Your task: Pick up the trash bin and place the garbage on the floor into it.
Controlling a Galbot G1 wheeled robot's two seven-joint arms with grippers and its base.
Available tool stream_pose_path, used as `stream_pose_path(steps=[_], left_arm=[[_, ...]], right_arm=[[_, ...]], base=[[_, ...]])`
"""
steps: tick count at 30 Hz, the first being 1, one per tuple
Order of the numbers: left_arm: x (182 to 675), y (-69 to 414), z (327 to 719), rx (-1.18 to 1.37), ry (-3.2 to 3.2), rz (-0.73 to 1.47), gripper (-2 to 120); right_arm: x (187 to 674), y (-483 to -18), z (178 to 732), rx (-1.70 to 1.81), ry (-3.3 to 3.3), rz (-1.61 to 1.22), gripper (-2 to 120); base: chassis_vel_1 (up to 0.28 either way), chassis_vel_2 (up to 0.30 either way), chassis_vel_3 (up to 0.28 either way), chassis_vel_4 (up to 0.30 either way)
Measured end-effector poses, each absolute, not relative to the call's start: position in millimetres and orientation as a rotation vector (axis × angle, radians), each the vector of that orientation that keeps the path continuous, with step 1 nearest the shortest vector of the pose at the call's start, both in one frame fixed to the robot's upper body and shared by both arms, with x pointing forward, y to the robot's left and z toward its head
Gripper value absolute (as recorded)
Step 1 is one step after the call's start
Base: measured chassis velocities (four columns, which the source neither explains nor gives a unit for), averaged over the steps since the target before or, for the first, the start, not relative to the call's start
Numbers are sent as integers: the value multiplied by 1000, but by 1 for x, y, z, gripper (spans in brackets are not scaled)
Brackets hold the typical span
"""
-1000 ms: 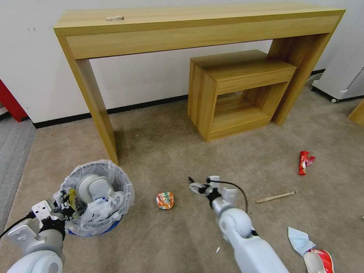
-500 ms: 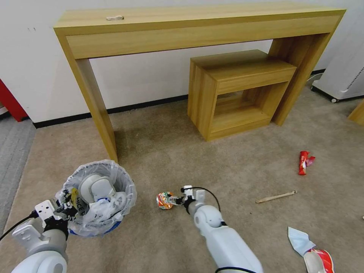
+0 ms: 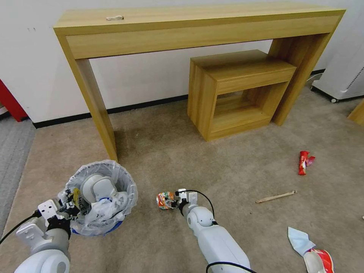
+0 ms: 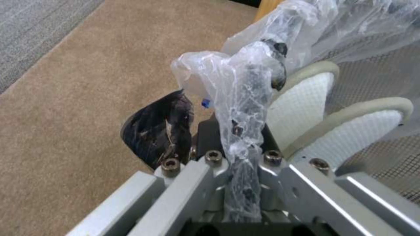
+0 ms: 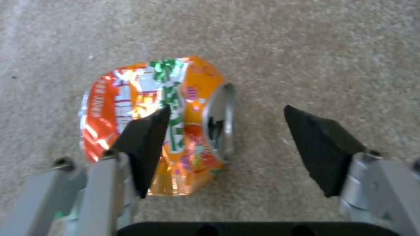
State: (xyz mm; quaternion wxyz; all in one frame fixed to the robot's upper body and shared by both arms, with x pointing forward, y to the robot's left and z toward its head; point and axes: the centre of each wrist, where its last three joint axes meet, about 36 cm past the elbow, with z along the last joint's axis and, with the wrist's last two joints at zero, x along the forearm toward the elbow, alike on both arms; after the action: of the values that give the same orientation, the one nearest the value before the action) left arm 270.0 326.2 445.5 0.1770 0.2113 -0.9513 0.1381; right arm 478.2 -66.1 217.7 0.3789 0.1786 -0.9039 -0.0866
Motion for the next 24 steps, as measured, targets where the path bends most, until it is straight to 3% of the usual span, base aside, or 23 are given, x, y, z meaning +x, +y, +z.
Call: stream_pose_path(steps=[1, 4, 7, 17, 24], left_arm=[[270, 326, 446, 598, -2692, 391, 1], [271, 325, 445, 594, -2693, 387, 1], [271, 325, 445, 593, -2694, 386, 1], [272, 326, 444, 592, -2691, 379, 1], [272, 325, 443, 589, -2689, 376, 1]], right_arm=[[478, -66, 218, 456, -2309, -221, 68], [481, -72, 212, 447, -2308, -204, 51], [485, -76, 209, 451, -2320, -200, 46], [491, -79, 207, 473, -2331, -168, 46], [495, -81, 209, 472, -2338, -165, 18]], base=[[0, 0, 0, 0], [0, 0, 0, 0], [0, 0, 0, 0], [0, 0, 0, 0], [0, 0, 0, 0]])
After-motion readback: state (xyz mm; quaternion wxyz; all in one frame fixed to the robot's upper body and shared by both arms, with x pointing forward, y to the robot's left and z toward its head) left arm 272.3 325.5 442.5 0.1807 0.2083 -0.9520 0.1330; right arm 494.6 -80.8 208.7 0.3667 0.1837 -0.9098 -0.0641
